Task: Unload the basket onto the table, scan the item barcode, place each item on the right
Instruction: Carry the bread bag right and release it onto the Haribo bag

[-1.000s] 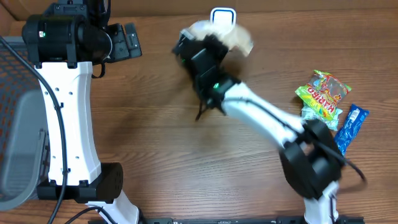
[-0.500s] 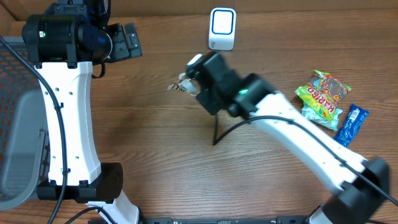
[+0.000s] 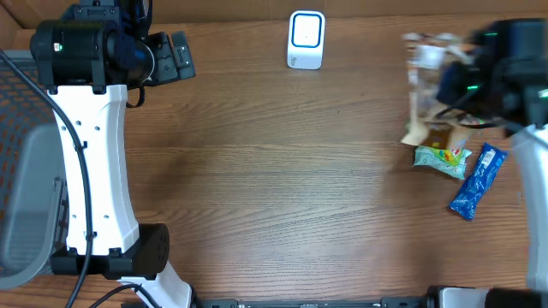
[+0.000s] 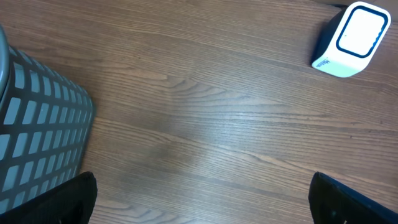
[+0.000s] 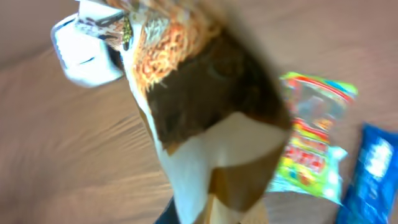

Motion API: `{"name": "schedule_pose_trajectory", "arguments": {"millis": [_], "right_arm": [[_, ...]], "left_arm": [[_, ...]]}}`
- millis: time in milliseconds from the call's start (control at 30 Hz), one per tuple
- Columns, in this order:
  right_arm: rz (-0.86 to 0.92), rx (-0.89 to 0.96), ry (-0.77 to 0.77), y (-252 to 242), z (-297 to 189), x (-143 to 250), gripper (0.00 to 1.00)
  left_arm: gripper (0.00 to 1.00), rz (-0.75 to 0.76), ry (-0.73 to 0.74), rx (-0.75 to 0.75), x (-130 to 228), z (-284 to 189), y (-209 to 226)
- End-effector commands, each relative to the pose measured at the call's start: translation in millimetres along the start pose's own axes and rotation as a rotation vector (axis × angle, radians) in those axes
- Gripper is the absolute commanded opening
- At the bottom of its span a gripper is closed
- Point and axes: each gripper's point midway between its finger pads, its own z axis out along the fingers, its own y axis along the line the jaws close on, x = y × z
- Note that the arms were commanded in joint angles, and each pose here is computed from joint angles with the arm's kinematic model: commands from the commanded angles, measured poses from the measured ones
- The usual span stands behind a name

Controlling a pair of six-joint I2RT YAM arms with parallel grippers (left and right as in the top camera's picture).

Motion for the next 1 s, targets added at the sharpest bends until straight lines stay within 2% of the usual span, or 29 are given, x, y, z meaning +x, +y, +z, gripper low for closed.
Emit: {"name": "schedule_pose_trajectory", "arguments": {"millis": [0,200,367,467,633,800,867,967], "right_arm": [[0.190,-0.086,0.107,-28.4,20.6,7.8,0.04],[0.394,-0.120,0.190,-90.8,64.1,17.3,0.04],[0.495,-0.091,0.229,-122.6,78.6,24.9,0.37],[0.468,-0.135,0.219,-116.4,70.1,20.2,0.48],[0.406,-0.160,0.149,-98.2,35.4,-1.2,0.62],[0.336,-0.189,0.023,-73.9,-20.8,-30.5,0.92],[0.306,-0.200,-0.038,-63.3,-49.3,-40.8,0.96],[0.264,-0.215,-0.121,-48.5,-89.0,-51.0,0.97]], "left_arm": [[1.00,-0.002,-0.004,0.003,-0.5,0.2,-4.8],[1.00,-0.002,-0.004,0.003,-0.5,0.2,-4.7],[1.00,-0.002,-0.004,0.003,-0.5,0.2,-4.7],[1.00,-0.002,-0.004,0.003,-0.5,0.2,-4.7],[1.00,-0.002,-0.004,0.003,-0.5,0.2,-4.7],[1.00,-0.002,-0.004,0.003,-0.5,0.2,-4.7],[1.00,-0.002,-0.004,0.003,-0.5,0.2,-4.7],[1.00,-0.002,-0.004,0.003,-0.5,0.2,-4.7]]}}
